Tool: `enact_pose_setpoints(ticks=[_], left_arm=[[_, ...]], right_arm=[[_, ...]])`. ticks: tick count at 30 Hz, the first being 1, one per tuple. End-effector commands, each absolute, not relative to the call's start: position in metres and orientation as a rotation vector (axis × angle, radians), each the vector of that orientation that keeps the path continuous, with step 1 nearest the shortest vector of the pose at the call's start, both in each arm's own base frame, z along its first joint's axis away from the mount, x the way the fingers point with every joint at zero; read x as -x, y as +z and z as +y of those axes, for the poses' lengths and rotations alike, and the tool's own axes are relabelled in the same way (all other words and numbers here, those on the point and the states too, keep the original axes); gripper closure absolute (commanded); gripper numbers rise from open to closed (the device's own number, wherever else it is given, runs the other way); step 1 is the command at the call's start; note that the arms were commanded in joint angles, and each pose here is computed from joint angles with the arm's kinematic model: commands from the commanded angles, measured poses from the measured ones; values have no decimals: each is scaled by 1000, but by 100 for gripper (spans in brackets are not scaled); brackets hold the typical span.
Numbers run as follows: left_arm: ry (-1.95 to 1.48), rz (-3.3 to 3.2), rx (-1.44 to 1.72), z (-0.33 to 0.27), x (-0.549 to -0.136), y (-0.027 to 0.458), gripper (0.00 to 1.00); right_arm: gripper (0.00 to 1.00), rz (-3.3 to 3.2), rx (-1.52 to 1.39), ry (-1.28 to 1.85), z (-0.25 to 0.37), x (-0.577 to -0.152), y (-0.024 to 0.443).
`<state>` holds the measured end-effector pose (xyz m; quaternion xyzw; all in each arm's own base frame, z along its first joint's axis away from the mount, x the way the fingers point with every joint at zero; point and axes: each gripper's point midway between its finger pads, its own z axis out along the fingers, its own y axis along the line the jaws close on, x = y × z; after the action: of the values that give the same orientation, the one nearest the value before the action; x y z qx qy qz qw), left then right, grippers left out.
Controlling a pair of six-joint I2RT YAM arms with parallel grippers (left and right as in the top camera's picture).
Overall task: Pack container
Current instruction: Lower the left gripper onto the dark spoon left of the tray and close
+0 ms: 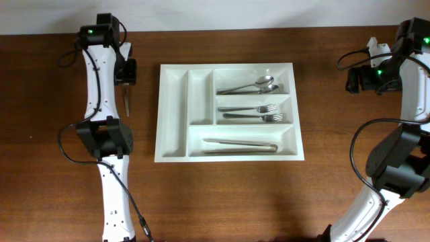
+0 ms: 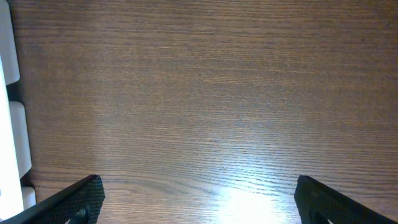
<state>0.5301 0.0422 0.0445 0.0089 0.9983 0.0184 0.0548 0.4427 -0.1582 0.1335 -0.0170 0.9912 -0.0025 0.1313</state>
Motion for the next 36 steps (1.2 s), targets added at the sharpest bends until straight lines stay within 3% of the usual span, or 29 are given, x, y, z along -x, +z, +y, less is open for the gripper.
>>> enact_pose_setpoints(ticks=[1,36], left_arm=[[32,3069,-43,40,-527,25,48],[-59,3100,-28,36,-525,1,48]], right_arm=[[1,2882,63,7,-158,-443,129],[1,2882,63,7,-158,-443,129]])
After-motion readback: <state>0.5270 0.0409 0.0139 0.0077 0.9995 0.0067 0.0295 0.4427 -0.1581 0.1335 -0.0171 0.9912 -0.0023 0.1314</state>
